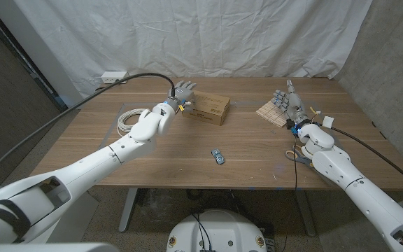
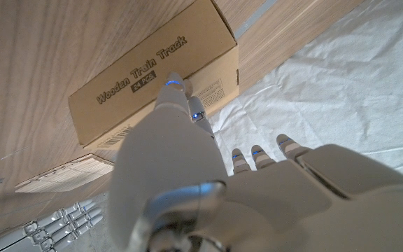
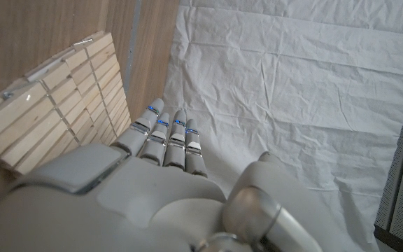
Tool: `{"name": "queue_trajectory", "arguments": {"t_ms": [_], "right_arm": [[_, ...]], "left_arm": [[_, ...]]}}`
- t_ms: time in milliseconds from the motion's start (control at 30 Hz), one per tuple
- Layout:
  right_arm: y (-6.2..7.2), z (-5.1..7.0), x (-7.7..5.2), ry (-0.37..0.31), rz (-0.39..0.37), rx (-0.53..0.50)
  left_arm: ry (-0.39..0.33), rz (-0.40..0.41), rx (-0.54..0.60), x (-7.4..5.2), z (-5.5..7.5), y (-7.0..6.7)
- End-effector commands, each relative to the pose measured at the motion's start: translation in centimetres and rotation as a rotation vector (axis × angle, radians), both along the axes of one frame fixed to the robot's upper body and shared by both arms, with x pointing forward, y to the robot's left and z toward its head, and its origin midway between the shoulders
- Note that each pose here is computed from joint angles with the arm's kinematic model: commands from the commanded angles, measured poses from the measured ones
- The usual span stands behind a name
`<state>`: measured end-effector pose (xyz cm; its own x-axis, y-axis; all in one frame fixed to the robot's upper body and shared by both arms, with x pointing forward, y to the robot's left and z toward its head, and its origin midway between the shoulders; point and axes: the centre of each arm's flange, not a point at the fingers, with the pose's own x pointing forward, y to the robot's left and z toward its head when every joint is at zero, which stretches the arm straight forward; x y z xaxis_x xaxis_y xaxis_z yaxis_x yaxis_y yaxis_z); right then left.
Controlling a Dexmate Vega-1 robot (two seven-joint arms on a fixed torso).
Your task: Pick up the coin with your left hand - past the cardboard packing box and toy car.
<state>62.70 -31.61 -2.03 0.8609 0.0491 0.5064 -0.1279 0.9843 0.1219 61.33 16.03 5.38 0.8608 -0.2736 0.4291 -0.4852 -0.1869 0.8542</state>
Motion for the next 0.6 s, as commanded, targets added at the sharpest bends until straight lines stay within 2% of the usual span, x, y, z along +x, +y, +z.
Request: {"name": "queue_trajectory", "arguments": {"t_ms": [33,600], "right_arm": [[-0.17,0.07,0.05,-0.003,0.002,0.003],[-0.39,0.22,-0.03,-0.006,0.003,0.001]], "left_arm": [[-0.004,-0.002,-0.006,0.08,0.14,-0.1],[0.001,-0.006,-0.007,0.34,-0.04,-0.74]]}}
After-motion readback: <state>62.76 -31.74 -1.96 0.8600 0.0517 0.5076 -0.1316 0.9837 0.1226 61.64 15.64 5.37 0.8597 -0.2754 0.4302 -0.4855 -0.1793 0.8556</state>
